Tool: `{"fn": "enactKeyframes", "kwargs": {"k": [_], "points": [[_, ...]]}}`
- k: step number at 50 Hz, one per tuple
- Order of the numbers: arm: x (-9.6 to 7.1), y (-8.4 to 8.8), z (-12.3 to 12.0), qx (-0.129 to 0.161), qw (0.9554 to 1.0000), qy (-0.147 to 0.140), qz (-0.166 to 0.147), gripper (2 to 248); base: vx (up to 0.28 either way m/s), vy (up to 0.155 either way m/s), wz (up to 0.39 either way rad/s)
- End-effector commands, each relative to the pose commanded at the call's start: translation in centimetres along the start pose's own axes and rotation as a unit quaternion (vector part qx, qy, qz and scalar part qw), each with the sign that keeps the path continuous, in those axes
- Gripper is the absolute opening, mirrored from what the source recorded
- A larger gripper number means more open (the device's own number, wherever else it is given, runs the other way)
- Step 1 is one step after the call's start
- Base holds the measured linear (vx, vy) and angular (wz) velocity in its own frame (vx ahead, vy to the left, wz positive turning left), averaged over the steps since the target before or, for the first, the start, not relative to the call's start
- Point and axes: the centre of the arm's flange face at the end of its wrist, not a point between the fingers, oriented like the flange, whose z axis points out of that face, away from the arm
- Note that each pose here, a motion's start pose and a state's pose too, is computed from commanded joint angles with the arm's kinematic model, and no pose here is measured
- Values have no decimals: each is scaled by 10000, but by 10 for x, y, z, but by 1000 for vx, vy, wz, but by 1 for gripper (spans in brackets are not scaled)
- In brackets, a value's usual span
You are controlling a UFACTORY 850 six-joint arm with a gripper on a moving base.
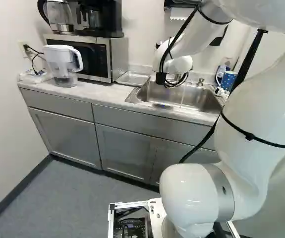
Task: Rinse the cup and place it in the tray
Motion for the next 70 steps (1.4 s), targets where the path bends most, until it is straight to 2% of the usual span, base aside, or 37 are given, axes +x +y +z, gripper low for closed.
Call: {"fn": "enactKeyframes", "kwargs": {"k": [42, 51, 58, 70], "points": [[39, 0, -20, 0, 9995, 301, 0, 126, 0, 0, 0], [39, 0, -20, 0, 9995, 301, 0, 126, 0, 0, 0], [39, 0, -20, 6, 9993, 301, 203, 126, 0, 0, 0], [39, 0, -20, 24, 9964, 300, 792, 126, 0, 0, 0]]}}
